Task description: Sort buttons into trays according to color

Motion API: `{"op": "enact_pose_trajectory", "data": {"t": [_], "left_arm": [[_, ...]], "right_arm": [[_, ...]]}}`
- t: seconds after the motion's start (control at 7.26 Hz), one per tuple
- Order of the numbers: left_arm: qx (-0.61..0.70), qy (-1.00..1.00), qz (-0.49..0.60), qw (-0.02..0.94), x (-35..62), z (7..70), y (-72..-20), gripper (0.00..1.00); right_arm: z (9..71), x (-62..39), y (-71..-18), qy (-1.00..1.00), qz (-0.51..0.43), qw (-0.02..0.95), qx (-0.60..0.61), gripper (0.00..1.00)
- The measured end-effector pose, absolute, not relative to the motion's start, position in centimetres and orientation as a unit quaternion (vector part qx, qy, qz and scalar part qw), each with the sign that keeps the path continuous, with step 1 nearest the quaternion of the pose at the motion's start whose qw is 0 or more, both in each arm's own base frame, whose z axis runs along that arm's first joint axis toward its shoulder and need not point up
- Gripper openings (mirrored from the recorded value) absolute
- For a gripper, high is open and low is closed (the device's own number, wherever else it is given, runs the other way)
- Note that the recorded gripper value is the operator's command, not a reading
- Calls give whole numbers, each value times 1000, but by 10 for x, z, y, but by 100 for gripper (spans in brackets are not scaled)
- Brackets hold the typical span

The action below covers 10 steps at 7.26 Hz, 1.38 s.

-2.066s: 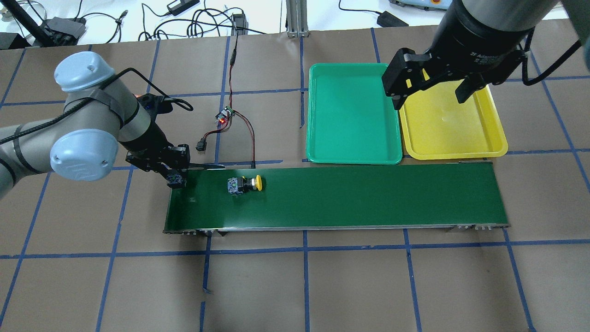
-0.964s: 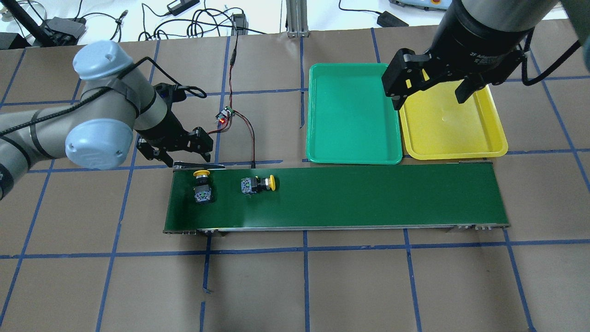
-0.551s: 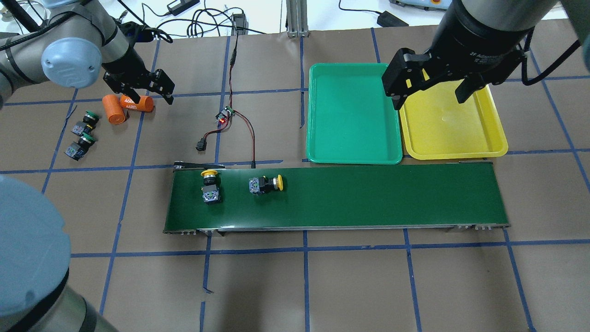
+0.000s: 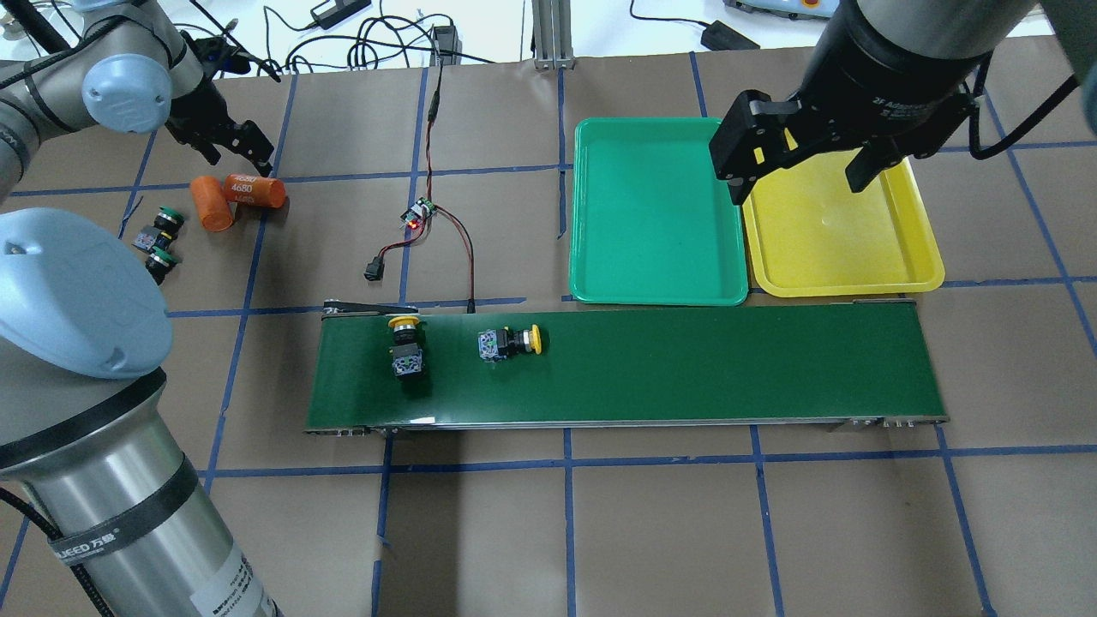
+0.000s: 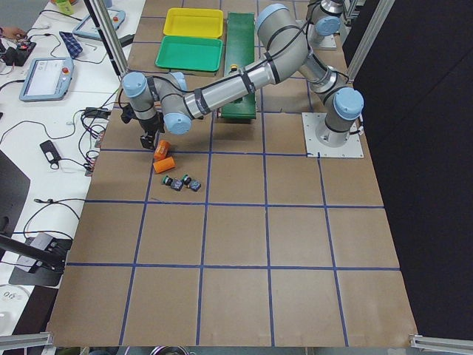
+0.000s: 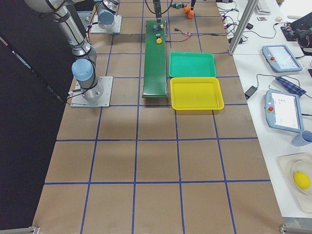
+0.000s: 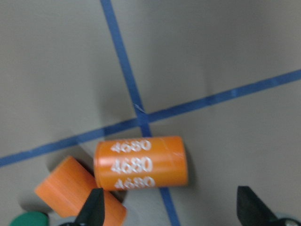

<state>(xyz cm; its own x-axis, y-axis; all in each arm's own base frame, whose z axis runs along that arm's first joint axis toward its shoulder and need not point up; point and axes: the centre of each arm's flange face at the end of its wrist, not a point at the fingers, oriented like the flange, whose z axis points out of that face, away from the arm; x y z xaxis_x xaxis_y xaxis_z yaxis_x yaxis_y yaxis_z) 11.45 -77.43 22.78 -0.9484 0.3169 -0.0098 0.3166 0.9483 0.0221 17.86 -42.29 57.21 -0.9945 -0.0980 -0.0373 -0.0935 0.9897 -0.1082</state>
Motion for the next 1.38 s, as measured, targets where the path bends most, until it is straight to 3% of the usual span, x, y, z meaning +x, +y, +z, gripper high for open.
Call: {"op": "enact_pose_trajectory", "data": {"t": [0.69, 0.83, 0.96, 1.1, 1.38], "left_arm": [[173, 985, 13, -21, 116, 196, -784, 100], [171, 985, 18, -23, 115, 190, -782, 89], [169, 985, 25, -26, 116, 184, -779, 51], [165, 985, 32, -28, 117, 181, -774, 36], [128, 989, 64, -40, 104, 203, -755, 34]], "right_arm": [[572, 179, -423, 997, -54, 21, -48, 100], [572, 179, -423, 997, -54, 21, -48, 100], [573, 179, -422, 997, -54, 21, -48, 100], [573, 178, -422, 997, -54, 21, -48, 100], [573, 178, -422, 997, -54, 21, -48, 100]]}}
